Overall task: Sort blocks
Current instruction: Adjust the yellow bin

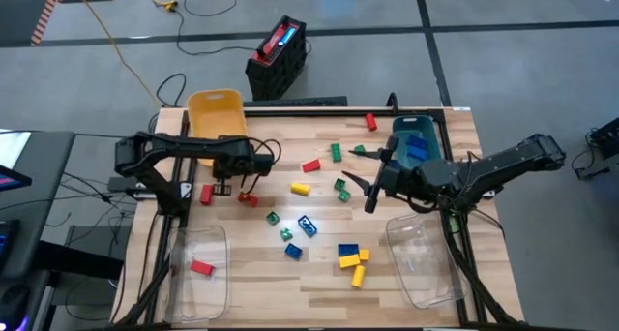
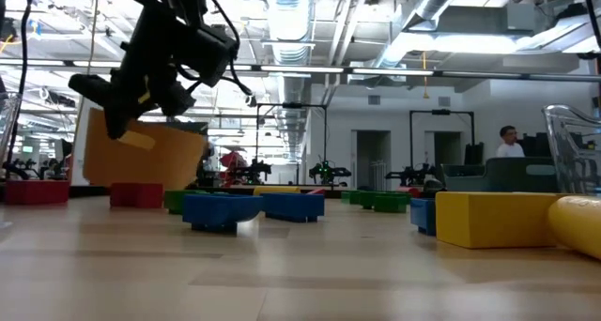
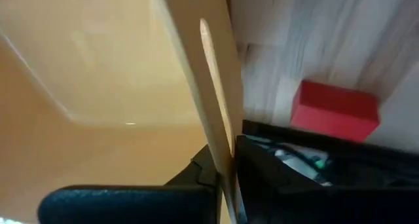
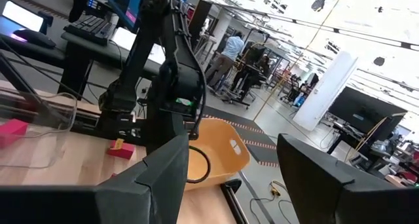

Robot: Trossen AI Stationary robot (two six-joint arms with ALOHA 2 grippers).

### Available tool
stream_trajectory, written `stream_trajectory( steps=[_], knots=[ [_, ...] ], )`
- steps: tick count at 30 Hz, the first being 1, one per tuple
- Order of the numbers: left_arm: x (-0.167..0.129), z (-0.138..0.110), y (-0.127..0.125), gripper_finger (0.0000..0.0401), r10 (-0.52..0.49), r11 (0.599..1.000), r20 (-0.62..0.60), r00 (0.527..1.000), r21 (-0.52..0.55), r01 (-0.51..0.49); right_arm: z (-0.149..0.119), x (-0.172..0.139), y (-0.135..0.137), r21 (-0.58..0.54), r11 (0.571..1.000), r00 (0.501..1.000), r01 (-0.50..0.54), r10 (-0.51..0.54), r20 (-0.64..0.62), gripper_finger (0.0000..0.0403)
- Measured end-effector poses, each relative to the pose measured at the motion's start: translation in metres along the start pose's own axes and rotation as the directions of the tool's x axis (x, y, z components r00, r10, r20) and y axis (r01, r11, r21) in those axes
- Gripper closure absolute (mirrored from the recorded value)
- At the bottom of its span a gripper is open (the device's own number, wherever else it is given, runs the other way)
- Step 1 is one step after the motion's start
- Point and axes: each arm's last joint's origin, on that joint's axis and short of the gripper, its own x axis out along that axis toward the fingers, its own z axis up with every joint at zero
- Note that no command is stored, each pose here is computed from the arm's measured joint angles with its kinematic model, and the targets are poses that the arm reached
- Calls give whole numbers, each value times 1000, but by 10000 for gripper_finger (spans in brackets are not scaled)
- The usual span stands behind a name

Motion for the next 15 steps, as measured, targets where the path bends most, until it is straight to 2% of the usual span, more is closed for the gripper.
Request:
stream_trajectory(
  steps=[6,11,15],
  knots=[
    [-1,0,-1,372,-8,1000,0,1000,-3,8,0,0,0,-1,1000,1000,0,0,-1,154],
    [1,-1,1,371,-17,996,-11,1000,-90,16,1,-1,1,-2,1000,1000,-7,7,2,154],
    [4,0,6,371,-70,986,19,997,-148,72,1,-2,2,-2,1000,1000,-12,12,5,154]
  ],
)
